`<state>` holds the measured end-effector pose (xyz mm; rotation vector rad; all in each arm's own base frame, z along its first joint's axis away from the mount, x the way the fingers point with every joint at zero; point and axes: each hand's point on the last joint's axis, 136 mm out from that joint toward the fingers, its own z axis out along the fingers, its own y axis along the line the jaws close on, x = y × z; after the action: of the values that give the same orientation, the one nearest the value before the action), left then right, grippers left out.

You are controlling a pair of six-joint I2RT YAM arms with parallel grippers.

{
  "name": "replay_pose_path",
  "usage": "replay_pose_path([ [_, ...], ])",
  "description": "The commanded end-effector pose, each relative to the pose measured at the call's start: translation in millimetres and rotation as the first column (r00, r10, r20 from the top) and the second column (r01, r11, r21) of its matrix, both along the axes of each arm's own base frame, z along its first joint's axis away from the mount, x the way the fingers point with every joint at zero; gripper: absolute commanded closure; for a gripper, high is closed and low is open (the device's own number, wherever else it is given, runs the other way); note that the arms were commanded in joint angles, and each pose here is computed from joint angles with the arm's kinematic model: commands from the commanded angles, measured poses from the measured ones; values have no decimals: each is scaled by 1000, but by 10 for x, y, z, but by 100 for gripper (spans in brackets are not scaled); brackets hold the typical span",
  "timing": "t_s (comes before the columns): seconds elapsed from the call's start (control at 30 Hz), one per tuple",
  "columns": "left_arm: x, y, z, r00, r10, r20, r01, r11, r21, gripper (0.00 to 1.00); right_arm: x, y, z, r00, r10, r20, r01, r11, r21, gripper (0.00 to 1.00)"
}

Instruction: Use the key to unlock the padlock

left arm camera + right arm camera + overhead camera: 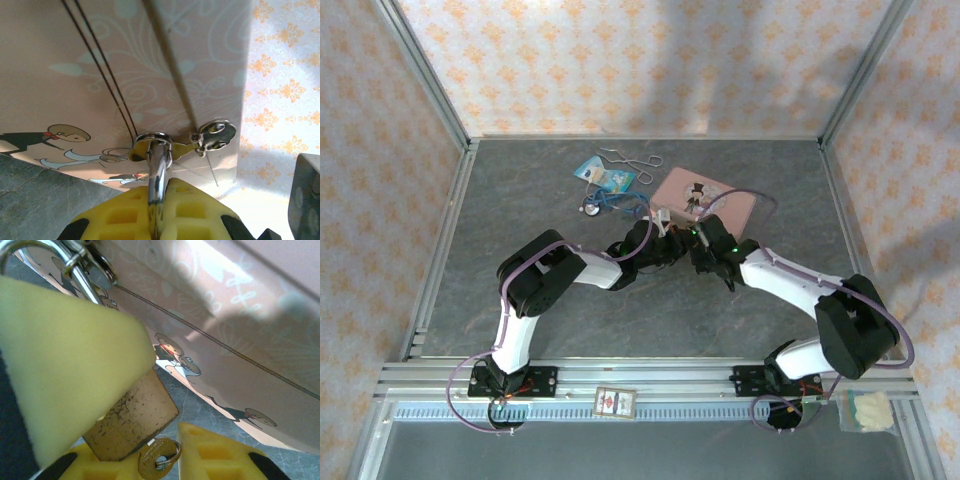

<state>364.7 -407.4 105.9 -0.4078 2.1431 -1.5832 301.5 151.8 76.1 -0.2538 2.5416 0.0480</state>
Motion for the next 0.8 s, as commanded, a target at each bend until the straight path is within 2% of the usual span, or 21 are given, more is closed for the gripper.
replay_pose_path([
  [0.0,-218,-121,324,992,-107,61,110,992,-58,100,253,-51,301,987,-58,150,57,998,10,81],
  [0.17,-260,-152,313,990,-129,57,132,990,-52,100,276,-38,331,985,-69,159,66,998,24,100],
  [0.27,-277,-143,308,989,-137,64,140,989,-44,100,277,21,359,988,-54,146,46,997,53,100],
  [0.4,-350,-149,300,974,-193,122,195,981,-9,100,282,111,329,998,0,59,-12,981,194,100],
  [0.5,-423,-112,321,956,-229,182,235,972,-7,100,261,160,256,998,59,-38,-42,932,359,100],
  [0.6,-488,-67,362,937,-257,235,270,962,-25,100,167,293,222,978,166,-129,-68,830,554,100],
  [0.67,-500,-39,387,931,-259,258,277,960,-35,100,129,350,221,967,210,-144,-80,789,610,100],
  [0.77,-502,-4,435,925,-253,283,277,960,-48,100,134,366,226,964,225,-144,-90,781,618,100],
])
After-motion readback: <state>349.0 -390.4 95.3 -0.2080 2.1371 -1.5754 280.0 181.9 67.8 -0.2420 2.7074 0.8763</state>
